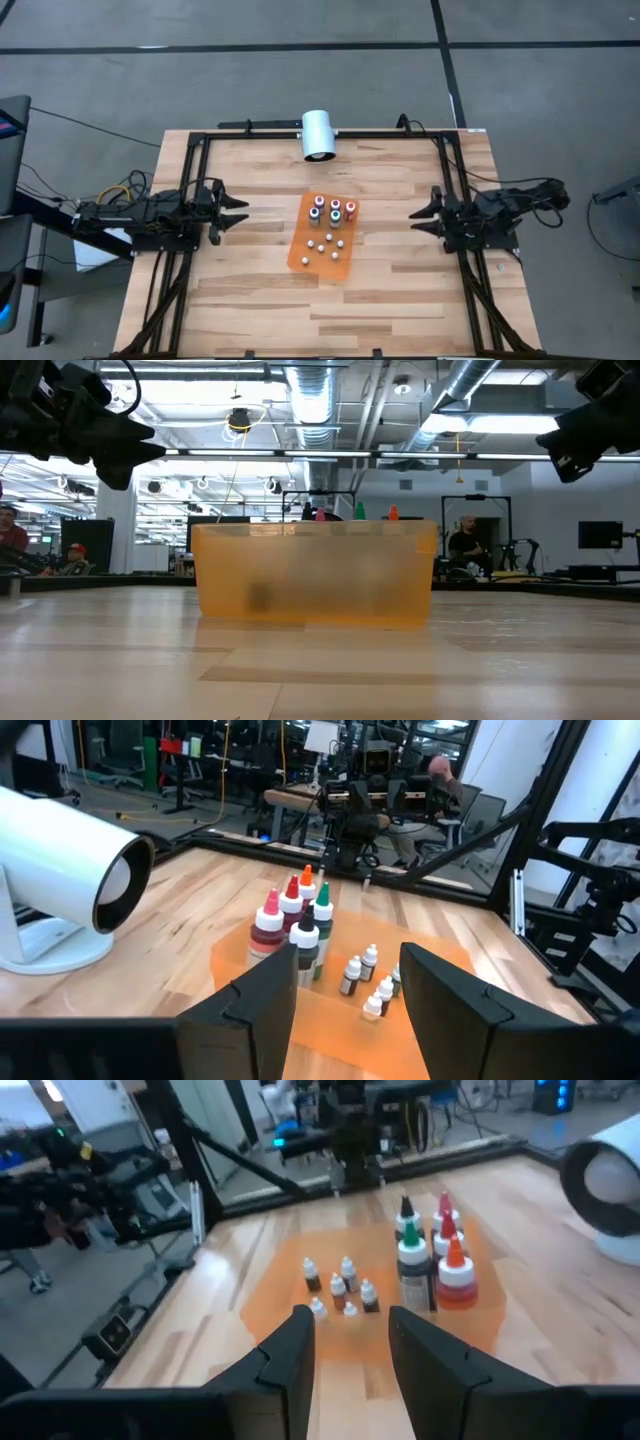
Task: Pick & Place food coloring
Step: Return to Home Position
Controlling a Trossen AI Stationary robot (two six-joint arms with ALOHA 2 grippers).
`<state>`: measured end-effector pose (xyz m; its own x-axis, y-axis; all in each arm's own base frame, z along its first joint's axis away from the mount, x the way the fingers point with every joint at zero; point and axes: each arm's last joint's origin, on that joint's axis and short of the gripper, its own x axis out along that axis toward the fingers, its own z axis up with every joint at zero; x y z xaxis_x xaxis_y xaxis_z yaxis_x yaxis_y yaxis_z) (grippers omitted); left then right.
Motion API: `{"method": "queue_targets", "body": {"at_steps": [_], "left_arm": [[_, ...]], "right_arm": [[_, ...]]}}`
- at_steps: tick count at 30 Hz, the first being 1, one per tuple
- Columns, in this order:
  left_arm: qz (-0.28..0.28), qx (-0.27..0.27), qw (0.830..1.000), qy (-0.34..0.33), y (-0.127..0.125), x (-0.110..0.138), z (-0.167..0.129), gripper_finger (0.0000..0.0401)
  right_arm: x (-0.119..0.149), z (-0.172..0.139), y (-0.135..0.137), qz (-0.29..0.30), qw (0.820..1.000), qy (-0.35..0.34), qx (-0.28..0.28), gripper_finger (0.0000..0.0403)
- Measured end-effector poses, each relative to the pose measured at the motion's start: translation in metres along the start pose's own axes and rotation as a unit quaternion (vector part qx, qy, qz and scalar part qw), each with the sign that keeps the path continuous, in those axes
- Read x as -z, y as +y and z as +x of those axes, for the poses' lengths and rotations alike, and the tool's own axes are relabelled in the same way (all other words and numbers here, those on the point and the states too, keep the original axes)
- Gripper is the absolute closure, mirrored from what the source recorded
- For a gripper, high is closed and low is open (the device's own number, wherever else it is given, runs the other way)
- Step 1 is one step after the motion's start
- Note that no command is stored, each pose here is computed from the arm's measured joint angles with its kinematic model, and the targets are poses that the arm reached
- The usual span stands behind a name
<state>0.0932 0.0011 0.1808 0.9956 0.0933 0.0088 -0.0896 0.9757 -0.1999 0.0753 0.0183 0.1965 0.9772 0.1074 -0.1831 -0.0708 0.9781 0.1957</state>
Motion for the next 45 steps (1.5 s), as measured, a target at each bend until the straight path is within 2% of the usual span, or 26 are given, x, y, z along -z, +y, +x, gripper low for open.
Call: {"method": "queue_targets", "body": {"at_steps": [5,8,15,20,29,36,45], "left_arm": [[0.004,0.0,1.0,-0.001,0.001,0.006,0.002,0.0232],[0.009,0.007,1.0,-0.026,0.001,0.008,0.004,0.0232],[0.018,0.0,0.999,-0.031,0.001,0.008,0.004,0.0232],[0.019,0.0,0.999,-0.031,0.002,0.008,0.004,0.0232],[0.016,-0.001,1.0,-0.027,0.002,0.009,0.004,0.0232],[0.004,0.0,1.0,-0.026,0.002,0.009,0.004,0.0232],[0.004,0.0,1.0,-0.025,0.002,0.01,0.004,0.0232]], "right_arm": [[0.017,0.013,-0.001,0.001,1.0,-0.012,-0.003,0.0282],[0.022,0.018,-0.002,0.004,0.999,-0.033,-0.006,0.0282],[0.016,0.021,0.001,-0.07,0.987,-0.143,-0.031,0.0282],[0.023,0.024,0.0,-0.056,0.992,-0.109,-0.036,0.0282],[0.024,0.024,0.001,-0.063,0.991,-0.107,-0.042,0.0282],[0.024,0.024,0.001,-0.021,0.993,-0.104,-0.049,0.0282],[0.024,0.024,0.001,-0.02,0.993,-0.103,-0.049,0.0282]]}}
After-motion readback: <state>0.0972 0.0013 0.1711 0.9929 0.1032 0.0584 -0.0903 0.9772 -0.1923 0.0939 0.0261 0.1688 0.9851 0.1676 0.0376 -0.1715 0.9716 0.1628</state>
